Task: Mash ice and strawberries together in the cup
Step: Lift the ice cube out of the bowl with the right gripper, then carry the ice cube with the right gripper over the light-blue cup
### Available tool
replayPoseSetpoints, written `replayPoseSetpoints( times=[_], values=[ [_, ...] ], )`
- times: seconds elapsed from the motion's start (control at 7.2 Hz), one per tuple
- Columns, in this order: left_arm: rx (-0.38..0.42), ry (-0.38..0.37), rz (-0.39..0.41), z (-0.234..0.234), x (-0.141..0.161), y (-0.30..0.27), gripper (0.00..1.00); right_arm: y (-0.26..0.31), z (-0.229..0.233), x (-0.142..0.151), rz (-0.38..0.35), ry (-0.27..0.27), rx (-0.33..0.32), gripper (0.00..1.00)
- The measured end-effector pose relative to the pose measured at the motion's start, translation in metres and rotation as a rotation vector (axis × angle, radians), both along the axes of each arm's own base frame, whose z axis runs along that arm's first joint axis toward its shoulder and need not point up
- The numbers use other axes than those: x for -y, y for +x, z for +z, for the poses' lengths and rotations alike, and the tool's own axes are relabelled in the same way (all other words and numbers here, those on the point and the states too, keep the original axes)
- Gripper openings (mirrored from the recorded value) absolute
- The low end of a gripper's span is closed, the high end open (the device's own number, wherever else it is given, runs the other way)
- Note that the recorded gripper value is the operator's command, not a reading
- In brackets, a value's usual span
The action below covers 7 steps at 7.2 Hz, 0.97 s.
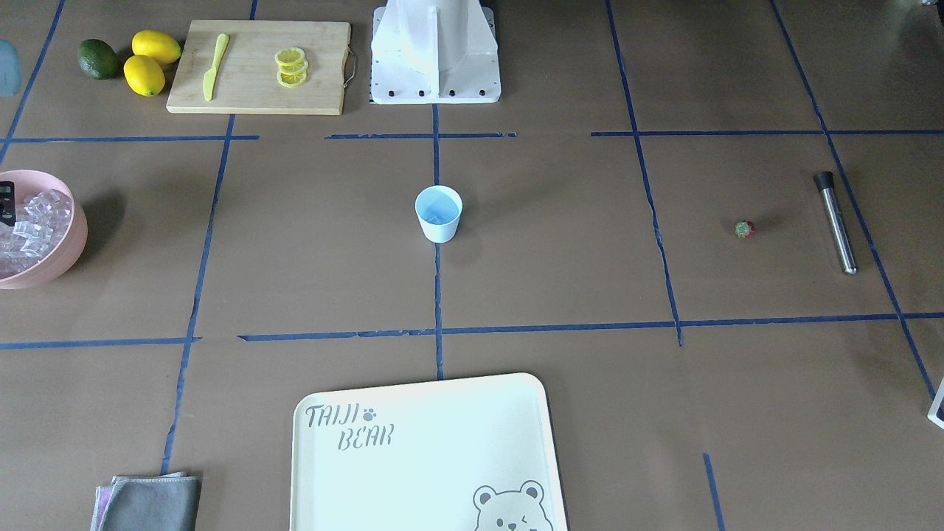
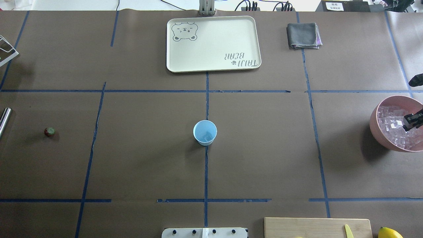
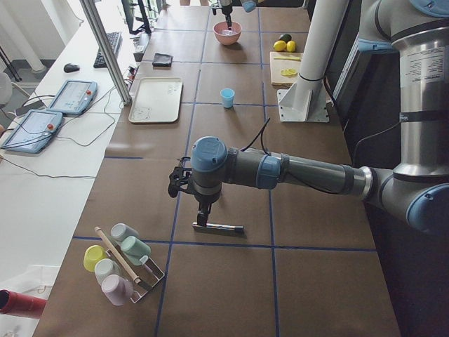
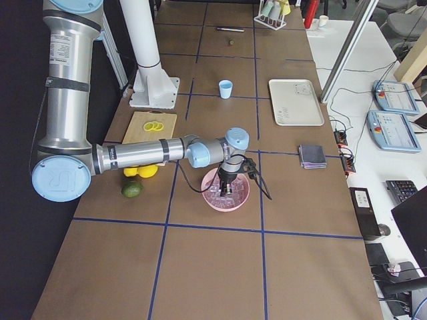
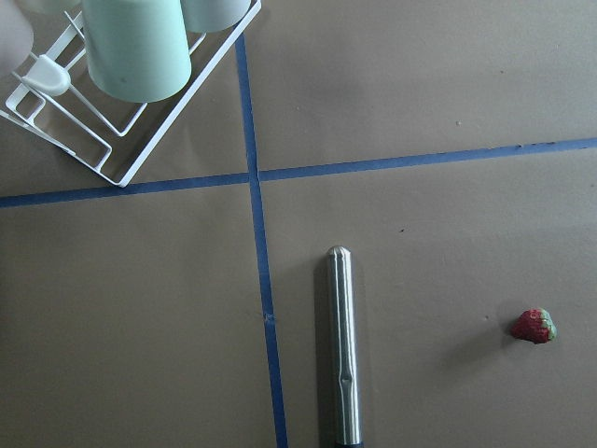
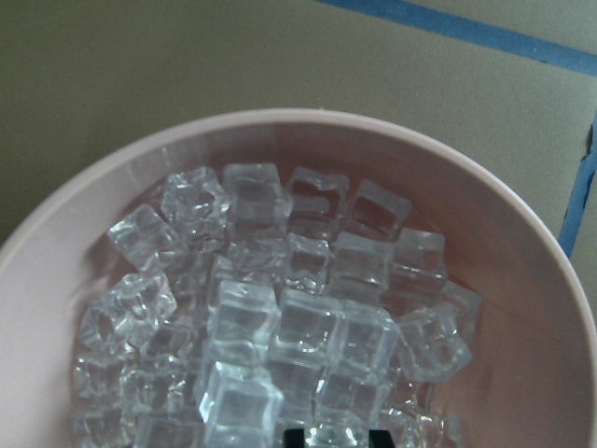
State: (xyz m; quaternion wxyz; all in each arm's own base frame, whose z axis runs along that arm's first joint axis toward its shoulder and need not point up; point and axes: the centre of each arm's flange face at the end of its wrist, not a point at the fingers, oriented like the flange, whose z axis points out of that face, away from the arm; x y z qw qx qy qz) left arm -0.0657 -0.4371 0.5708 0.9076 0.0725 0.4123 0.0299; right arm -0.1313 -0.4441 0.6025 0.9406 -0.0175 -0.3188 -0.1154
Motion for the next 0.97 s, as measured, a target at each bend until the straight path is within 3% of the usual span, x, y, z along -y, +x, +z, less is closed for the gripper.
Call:
replayPoseSetpoints(
  times=[0.56, 0.69, 0.97],
  values=[
    [-0.002, -0.004, -0.007, -0.003, -0.001, 0.000, 1.00, 0.051, -0.066, -0.017, 0.087, 0.066, 0.034, 0.00],
    [-0.002, -0.005, -0.007, -0.003, -0.001, 0.000, 1.00, 0.052, -0.094, -0.006, 0.100, 0.073, 0.040, 0.00],
    [-0.002, -0.007, -0.008, -0.003, -0.001, 0.000, 1.00, 0.027, -0.181, 0.045, 0.106, 0.082, 0.082, 0.00]
  ],
)
